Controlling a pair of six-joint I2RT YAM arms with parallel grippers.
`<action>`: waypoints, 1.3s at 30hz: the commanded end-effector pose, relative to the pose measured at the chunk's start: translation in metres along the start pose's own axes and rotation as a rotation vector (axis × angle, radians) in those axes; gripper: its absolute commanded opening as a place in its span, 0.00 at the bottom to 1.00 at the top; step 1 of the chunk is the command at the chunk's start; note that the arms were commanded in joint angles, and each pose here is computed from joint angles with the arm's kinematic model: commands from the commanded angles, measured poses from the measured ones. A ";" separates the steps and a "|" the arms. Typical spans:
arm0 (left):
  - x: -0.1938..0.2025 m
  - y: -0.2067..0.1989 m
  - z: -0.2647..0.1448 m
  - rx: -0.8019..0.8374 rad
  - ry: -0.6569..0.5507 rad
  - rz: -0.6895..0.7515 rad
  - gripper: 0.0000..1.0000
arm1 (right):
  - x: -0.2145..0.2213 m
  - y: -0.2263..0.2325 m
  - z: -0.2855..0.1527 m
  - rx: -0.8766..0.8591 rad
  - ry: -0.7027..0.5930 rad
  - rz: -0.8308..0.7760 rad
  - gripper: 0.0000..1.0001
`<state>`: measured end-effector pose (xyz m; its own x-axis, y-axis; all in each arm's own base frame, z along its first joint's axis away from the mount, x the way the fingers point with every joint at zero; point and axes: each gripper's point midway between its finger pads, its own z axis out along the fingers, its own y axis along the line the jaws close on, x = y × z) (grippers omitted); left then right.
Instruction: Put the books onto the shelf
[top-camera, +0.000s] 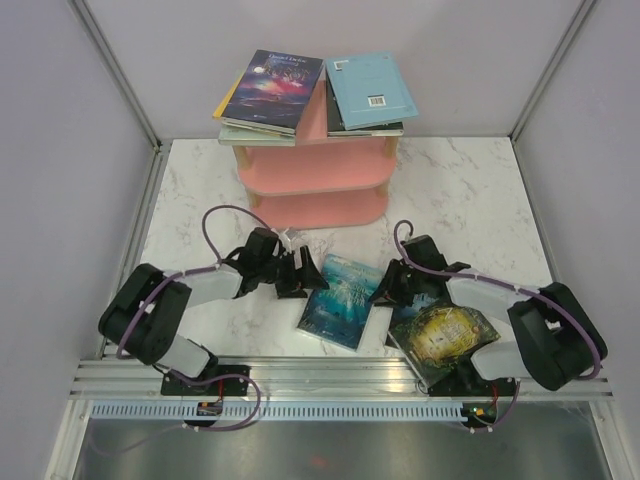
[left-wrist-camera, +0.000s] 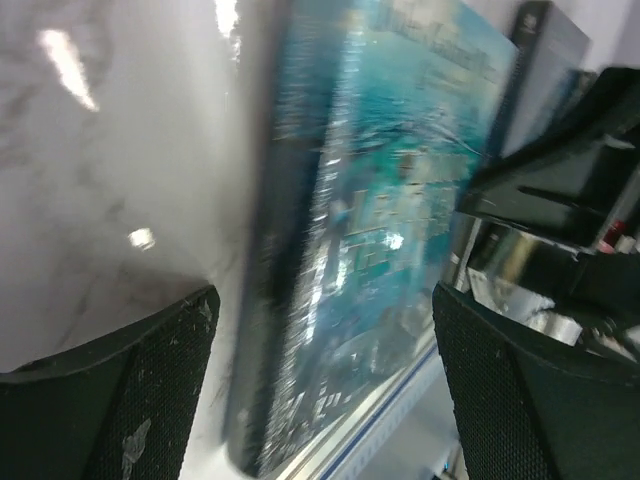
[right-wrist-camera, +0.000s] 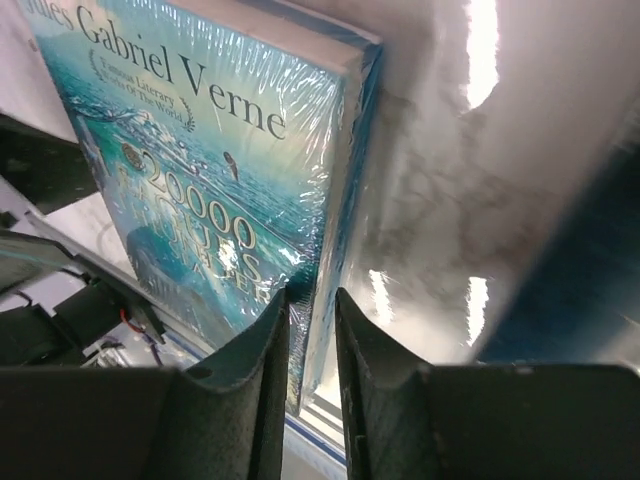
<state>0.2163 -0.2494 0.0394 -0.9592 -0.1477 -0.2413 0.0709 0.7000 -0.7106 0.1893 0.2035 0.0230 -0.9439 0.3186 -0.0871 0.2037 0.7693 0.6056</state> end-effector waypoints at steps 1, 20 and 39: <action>0.027 -0.001 0.019 0.143 0.142 0.036 0.90 | 0.005 -0.031 0.027 0.133 0.002 -0.028 0.27; 0.045 -0.039 0.004 0.469 0.187 -0.078 0.02 | 0.018 -0.017 0.049 0.119 0.068 -0.054 0.37; -0.061 -0.099 -0.118 0.622 -0.186 -0.082 0.02 | -0.017 0.134 -0.045 -0.342 -0.091 -0.090 0.98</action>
<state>0.2313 -0.2213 0.1316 -0.9183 -0.3691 -0.1432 0.0358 0.2828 -0.9585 0.2130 0.2581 0.1055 -0.9309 0.2924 -0.2189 0.0377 0.6730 0.7387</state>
